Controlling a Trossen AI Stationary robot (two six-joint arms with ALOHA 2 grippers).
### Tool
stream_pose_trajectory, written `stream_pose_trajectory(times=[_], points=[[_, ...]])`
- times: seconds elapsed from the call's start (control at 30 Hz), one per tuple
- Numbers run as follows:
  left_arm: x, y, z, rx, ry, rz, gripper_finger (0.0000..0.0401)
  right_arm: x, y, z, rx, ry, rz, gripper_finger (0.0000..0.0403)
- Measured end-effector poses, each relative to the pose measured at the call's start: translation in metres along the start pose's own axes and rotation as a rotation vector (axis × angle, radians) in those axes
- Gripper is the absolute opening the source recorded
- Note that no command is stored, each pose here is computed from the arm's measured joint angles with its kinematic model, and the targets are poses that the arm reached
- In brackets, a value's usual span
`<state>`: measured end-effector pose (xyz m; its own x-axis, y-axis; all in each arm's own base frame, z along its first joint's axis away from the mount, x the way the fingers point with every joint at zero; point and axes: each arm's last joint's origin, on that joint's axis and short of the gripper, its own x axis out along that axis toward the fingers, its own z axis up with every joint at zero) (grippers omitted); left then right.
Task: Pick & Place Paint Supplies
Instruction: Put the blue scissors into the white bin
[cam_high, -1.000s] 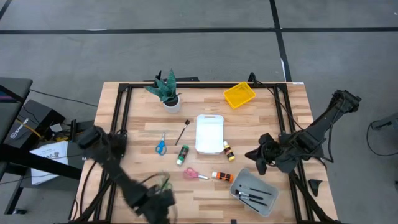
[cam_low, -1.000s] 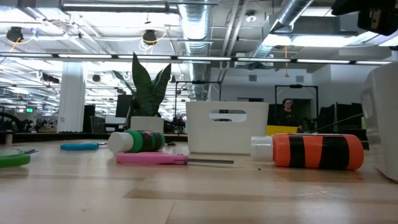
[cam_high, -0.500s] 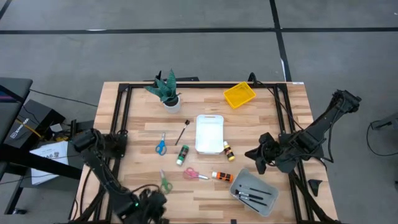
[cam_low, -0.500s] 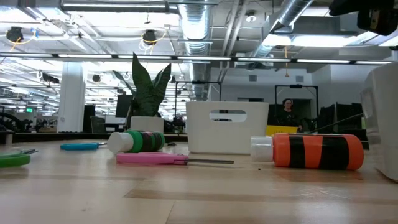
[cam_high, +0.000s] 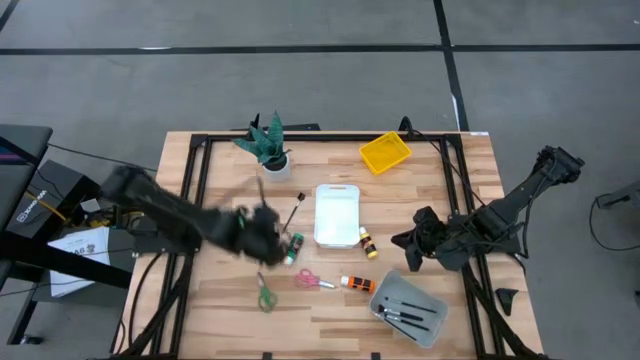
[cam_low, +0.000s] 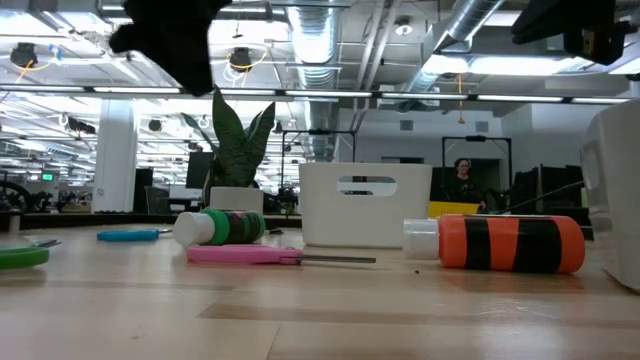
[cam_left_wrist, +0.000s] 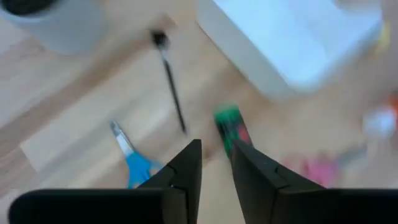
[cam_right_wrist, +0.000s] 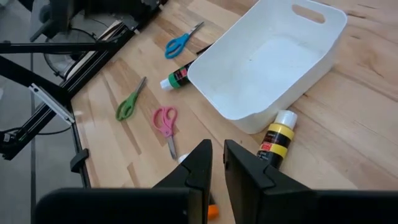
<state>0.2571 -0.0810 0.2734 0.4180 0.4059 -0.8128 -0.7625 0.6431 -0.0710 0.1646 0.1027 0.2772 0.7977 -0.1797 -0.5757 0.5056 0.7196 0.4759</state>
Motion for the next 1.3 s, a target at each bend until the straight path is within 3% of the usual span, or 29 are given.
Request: stream_pose_trajectory(times=[0.17,0.33,0.47,0.63,0.8,1.03,1.3], points=[[0.003,0.052,0.021,-0.124,-0.015,-0.036,0.0088,0.000,0.000,0.000,0.004,0.004,-0.001,0.0039],[0.016,0.081,0.002,-0.143,0.006,-0.050,0.0088,0.000,0.000,0.000,0.012,0.005,-0.002,0.0039],[0.039,0.086,-0.024,-0.174,0.081,-0.070,0.0088,0.000,-0.001,-0.001,0.006,0.024,-0.008,0.0039],[0.065,0.085,-0.049,-0.221,0.065,-0.141,0.0088,0.000,-0.003,-0.002,0.003,0.035,-0.019,0.0039],[0.082,0.096,-0.068,-0.300,0.076,-0.109,0.0077,0.000,-0.005,-0.003,-0.002,0.046,-0.032,0.0039],[0.091,0.107,-0.081,-0.359,0.113,-0.066,0.0064,0.000,-0.005,-0.003,-0.006,0.064,-0.033,0.0039],[0.092,0.109,-0.085,-0.349,0.156,-0.057,0.0061,0.000,-0.006,-0.004,-0.009,0.065,-0.037,0.0039]])
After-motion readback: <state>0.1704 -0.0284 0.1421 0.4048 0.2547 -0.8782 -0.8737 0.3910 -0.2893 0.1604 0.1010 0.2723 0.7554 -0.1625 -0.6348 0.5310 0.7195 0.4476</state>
